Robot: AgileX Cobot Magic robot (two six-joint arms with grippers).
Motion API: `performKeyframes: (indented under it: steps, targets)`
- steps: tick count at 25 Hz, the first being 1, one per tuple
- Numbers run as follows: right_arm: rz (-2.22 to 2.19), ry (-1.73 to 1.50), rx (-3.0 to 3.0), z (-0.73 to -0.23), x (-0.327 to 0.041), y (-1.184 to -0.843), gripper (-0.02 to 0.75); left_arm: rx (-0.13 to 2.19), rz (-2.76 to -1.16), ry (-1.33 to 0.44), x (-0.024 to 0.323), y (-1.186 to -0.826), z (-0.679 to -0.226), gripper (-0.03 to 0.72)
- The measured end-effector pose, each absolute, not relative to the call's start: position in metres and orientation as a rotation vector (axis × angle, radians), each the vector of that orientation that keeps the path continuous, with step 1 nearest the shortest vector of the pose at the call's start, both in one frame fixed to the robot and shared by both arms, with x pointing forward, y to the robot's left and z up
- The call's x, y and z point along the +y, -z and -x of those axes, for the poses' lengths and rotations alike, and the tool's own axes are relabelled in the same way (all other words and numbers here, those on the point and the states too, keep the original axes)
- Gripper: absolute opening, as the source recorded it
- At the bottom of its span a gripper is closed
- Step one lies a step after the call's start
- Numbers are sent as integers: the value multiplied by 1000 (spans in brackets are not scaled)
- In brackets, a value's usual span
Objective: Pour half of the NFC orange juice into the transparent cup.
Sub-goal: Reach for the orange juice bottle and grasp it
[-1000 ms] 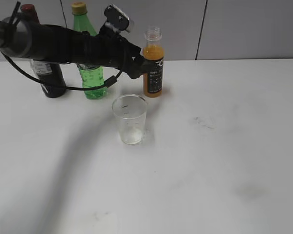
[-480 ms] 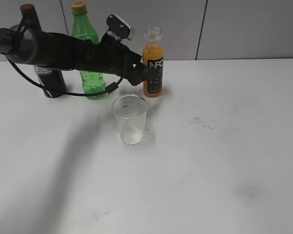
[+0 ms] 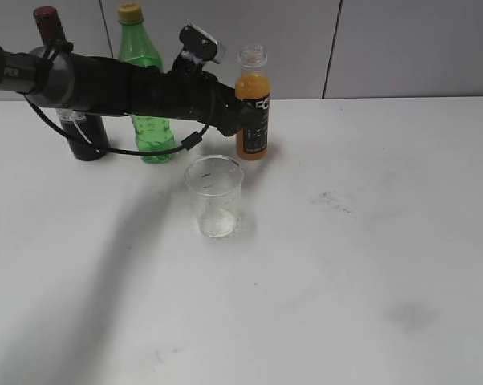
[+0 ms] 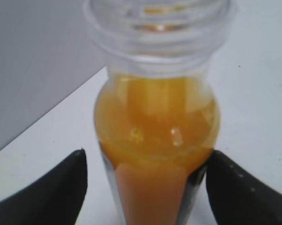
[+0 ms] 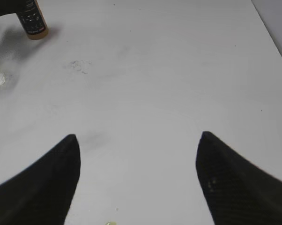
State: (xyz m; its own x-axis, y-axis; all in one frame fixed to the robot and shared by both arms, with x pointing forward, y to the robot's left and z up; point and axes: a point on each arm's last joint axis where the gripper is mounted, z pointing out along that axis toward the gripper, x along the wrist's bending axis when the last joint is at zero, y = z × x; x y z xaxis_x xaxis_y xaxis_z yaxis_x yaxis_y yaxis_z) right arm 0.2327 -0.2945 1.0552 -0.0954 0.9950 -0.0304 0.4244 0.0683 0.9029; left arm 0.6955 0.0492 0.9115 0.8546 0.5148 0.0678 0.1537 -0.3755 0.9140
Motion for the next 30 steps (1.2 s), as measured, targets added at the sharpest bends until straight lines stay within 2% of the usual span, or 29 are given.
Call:
performKeyframes:
  steps: [26, 30]
  targets:
    - [-1444, -994, 1619, -233, -295, -1055, 589, 518, -1960, -390, 42, -898, -694, 591]
    - [-1444, -994, 1619, -233, -295, -1055, 589, 519, -1960, -390, 42, -898, -695, 560]
